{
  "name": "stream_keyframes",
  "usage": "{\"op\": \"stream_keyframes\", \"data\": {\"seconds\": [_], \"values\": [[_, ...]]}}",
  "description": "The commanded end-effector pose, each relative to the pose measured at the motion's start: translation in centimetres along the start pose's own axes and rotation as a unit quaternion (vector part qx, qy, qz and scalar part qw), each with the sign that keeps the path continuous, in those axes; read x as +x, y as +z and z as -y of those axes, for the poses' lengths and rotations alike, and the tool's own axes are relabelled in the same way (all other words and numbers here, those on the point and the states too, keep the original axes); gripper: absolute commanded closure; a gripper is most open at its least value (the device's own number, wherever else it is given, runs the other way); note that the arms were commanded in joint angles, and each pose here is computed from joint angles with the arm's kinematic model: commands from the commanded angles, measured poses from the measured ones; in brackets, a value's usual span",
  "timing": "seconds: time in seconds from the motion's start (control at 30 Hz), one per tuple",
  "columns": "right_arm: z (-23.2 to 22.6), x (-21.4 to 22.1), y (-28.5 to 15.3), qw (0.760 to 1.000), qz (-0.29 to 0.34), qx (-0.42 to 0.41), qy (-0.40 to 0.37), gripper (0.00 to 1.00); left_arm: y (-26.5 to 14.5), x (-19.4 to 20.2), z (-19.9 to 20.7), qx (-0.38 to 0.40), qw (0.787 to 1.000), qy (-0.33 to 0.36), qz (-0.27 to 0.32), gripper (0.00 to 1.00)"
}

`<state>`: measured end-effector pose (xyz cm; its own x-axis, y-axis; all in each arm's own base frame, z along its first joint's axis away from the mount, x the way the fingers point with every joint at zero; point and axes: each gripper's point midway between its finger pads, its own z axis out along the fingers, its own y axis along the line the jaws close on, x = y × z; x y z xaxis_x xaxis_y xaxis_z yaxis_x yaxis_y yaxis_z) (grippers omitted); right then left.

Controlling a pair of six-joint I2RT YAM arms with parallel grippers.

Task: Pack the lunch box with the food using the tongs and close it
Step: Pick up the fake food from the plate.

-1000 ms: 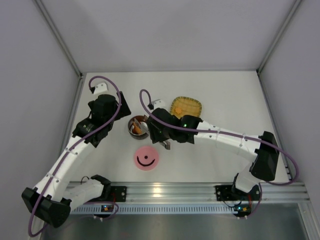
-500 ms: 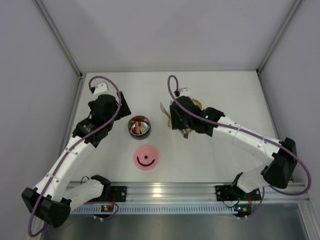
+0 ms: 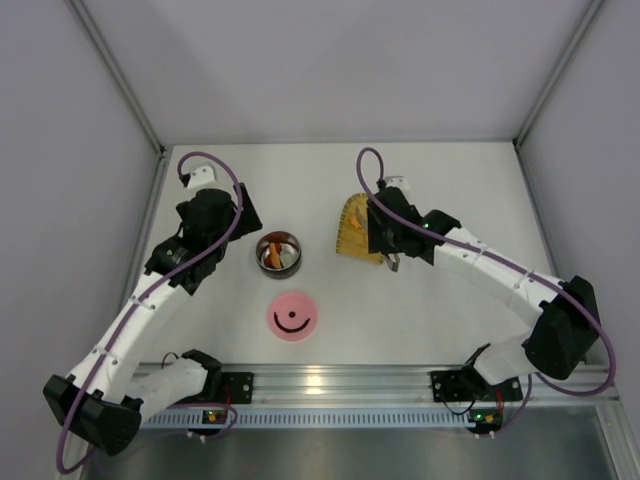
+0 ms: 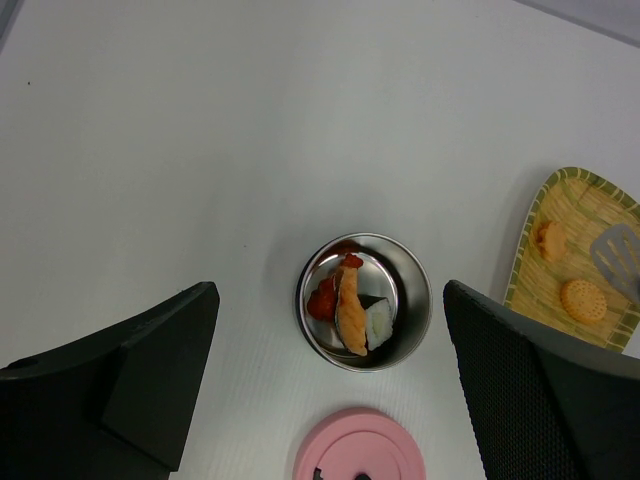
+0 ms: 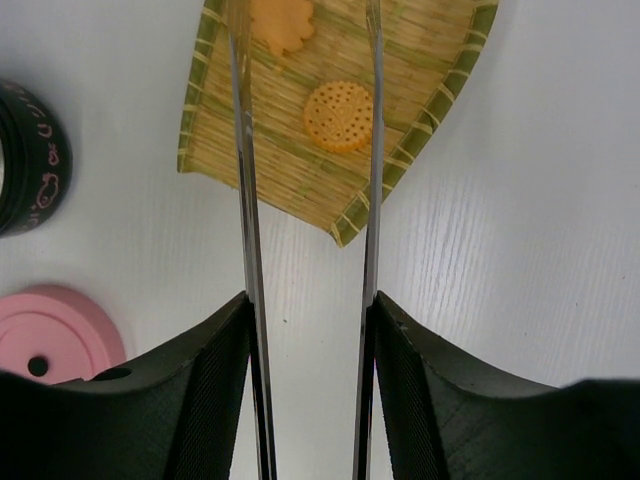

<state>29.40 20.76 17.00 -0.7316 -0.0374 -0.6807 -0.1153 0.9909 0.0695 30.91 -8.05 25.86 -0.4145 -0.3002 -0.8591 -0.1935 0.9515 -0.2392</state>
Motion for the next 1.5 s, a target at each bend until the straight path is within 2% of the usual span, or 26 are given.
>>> {"op": "stream_keyframes", "data": {"seconds": [0.0, 0.3, 0.97, 1.3, 1.47], "values": [[1.2, 0.1, -0.3, 1.000, 0.011, 0.011, 0.009, 0.51, -0.4, -1.3, 0.2, 0.008, 1.000, -0.007, 0.024, 0.01], [1.6, 2.8, 0.6, 1.000, -0.011, 0.004, 0.012, 0.49, -0.1, -0.9, 0.4, 0.014, 1.000, -0.010, 0.019, 0.01], [1.3, 4.0, 1.2, 1.000, -0.028, -0.005, 0.012, 0.53, -0.3, -1.0, 0.3, 0.011, 1.000, -0.010, 0.021, 0.01], [1.4, 3.3, 0.7, 1.000, -0.020, -0.004, 0.013, 0.65, -0.3, -1.0, 0.3, 0.011, 1.000, -0.010, 0.021, 0.01], [1.4, 2.2, 0.0, 1.000, -0.008, -0.001, 0.011, 0.68, -0.3, -1.0, 0.2, 0.011, 1.000, -0.010, 0.021, 0.01]]}}
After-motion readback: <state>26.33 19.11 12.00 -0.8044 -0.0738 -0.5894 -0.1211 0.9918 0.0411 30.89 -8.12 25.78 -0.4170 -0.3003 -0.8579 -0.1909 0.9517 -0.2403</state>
